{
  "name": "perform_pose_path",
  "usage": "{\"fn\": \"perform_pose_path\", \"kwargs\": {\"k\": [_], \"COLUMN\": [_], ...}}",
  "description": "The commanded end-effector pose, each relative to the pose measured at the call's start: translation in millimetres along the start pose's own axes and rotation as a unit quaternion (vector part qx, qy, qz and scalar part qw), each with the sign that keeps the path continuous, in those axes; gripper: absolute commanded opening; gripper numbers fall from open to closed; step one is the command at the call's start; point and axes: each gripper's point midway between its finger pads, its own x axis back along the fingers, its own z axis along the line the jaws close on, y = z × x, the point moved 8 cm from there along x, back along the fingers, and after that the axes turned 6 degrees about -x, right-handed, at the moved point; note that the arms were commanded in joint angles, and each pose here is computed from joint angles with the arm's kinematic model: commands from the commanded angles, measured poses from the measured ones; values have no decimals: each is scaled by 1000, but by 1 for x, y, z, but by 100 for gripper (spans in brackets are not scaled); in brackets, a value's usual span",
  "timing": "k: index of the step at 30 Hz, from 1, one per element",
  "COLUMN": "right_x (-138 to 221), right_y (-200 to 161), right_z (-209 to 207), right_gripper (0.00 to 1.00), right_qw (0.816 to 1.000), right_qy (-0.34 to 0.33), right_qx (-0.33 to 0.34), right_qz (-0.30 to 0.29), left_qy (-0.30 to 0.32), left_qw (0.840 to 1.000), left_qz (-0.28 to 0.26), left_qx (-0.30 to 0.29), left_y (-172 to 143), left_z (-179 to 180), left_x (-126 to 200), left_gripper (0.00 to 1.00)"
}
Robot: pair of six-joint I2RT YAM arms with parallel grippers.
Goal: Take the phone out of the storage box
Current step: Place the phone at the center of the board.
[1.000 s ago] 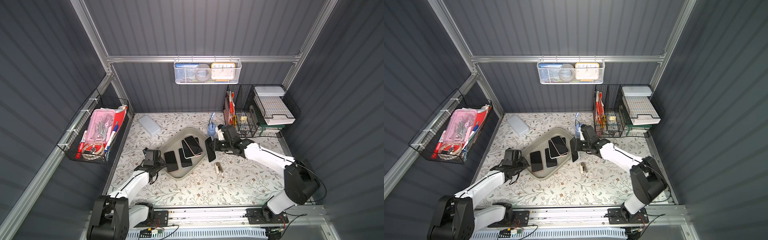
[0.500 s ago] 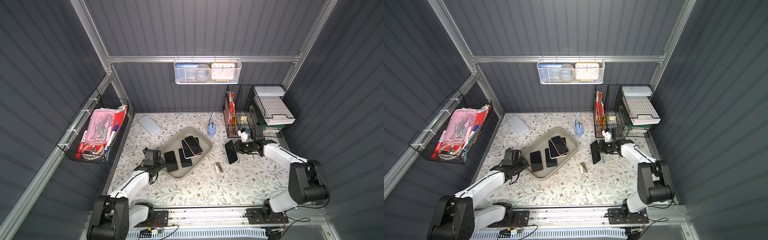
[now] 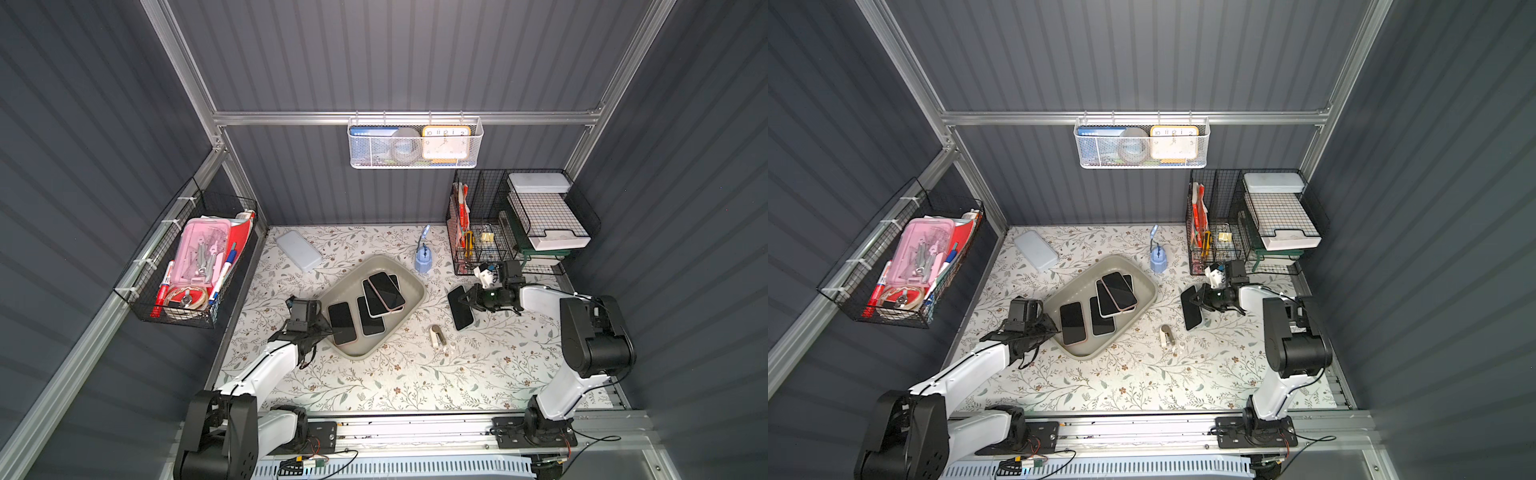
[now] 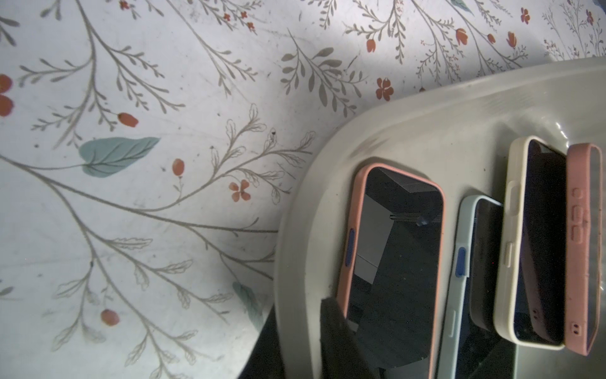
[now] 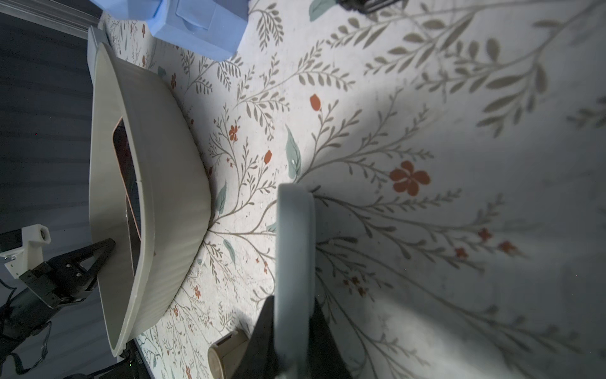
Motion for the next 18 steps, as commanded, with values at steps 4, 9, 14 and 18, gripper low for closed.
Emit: {"fn": "perform_pose_path", "kwargs": {"k": [4, 9, 14, 18], "right_x": [-4, -9, -7, -3], "right_y": [7, 8, 8, 11], "right_z": [-8, -13, -15, -17], "right_gripper": [26, 31, 40, 45], "right_qw": [1000, 999, 998, 997], "right_qy": [-15, -21, -38, -62], "right_qx": [-17, -30, -33, -39], "right_qz": [-20, -9, -21, -33], "left_qy": [-35, -34, -33, -33], "left_qw": [998, 998, 998, 998], "left_qz": [26, 25, 25, 25], "left_qx": [-39, -38, -38, -38], "left_y": [-8, -8, -8, -8], "left_z": [-8, -8, -8, -8], "left_x": [-2, -1, -1, -1], "left_gripper": [21, 21, 21, 21]}}
